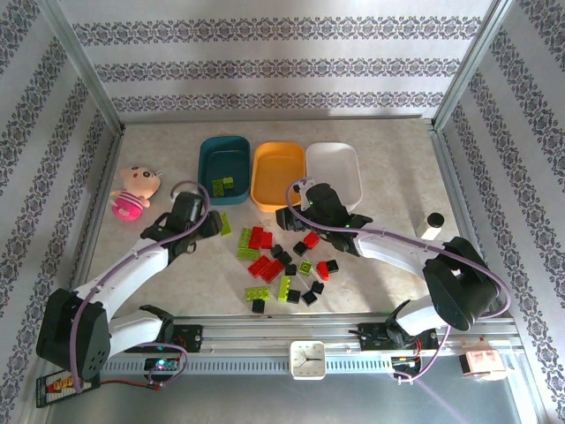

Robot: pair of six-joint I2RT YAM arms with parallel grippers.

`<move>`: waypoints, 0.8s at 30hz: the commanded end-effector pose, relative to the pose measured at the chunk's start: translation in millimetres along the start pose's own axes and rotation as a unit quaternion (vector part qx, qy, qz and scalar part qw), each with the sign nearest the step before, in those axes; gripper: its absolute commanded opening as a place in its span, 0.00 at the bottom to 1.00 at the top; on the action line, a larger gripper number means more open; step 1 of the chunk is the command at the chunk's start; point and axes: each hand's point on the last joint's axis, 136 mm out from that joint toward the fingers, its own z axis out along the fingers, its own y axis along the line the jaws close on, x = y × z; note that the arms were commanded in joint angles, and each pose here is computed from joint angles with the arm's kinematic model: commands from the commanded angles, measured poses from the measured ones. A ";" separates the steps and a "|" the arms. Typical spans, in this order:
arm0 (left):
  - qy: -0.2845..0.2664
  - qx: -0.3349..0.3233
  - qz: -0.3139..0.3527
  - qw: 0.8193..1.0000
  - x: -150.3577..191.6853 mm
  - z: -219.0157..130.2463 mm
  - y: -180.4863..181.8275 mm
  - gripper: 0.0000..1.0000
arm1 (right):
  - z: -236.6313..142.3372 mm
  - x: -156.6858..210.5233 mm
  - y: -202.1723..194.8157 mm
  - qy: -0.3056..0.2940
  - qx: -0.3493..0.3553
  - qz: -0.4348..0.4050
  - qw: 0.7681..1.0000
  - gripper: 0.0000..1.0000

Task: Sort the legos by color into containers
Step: Place the legos at the middle-left of the table.

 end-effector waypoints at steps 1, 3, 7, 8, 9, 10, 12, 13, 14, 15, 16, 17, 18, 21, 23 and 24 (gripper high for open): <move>0.040 -0.002 -0.006 0.999 33.1 10.2 9.8 0.50 | 6.0 4.7 8.2 0.002 -0.013 -0.003 1.000 0.64; 0.049 -0.004 -0.007 0.999 41.1 17.9 12.8 0.51 | 7.7 5.8 10.0 0.004 -0.013 -0.005 1.000 0.64; 0.061 -0.022 -0.004 0.998 49.7 24.7 20.2 0.68 | 5.3 4.4 12.5 0.001 -0.013 -0.007 1.000 0.64; 0.062 -0.025 -0.006 0.998 49.8 24.6 21.7 0.74 | 4.0 4.9 12.7 0.001 -0.013 -0.008 1.000 0.64; 0.063 -0.026 -0.006 0.998 50.5 24.3 22.2 0.78 | 3.0 4.8 11.5 -0.001 -0.011 -0.008 1.000 0.64; 0.062 -0.028 -0.008 0.998 50.3 23.9 23.3 0.81 | 1.5 5.1 11.8 -0.001 -0.011 -0.009 1.000 0.64; 0.061 -0.030 -0.008 0.998 49.9 22.9 23.6 0.81 | -0.7 5.4 10.3 -0.003 -0.008 -0.010 1.000 0.64; 0.061 -0.030 -0.010 0.998 50.0 22.7 23.8 0.81 | -1.7 5.9 9.2 -0.004 -0.006 -0.011 1.000 0.64; 0.061 -0.029 -0.010 0.998 50.2 22.4 23.4 0.80 | -2.0 6.9 8.3 -0.004 -0.005 -0.011 1.000 0.64; 0.064 -0.031 -0.012 0.997 52.2 22.9 24.7 0.80 | -2.5 8.0 7.2 -0.003 -0.003 -0.012 1.000 0.64; 0.065 -0.031 -0.012 0.997 53.2 23.6 25.2 0.79 | -3.1 8.3 6.1 -0.003 -0.002 -0.013 1.000 0.64; 0.067 -0.035 -0.013 0.997 55.2 24.1 27.1 0.79 | -3.4 9.0 4.8 -0.003 0.000 -0.011 1.000 0.64; 0.068 -0.039 -0.015 0.997 55.6 24.0 28.5 0.78 | -4.0 8.9 4.6 -0.003 -0.001 -0.011 1.000 0.64; 0.063 -0.066 -0.022 0.996 53.5 22.5 37.5 0.71 | -6.3 7.6 3.4 -0.007 0.000 -0.012 1.000 0.64; 0.059 -0.068 -0.025 0.996 52.4 24.0 37.6 0.71 | -8.4 6.3 2.2 -0.010 0.001 -0.011 1.000 0.64; 0.061 -0.066 -0.027 0.996 53.0 25.8 36.7 0.71 | -9.7 5.5 1.1 -0.012 0.002 -0.011 1.000 0.64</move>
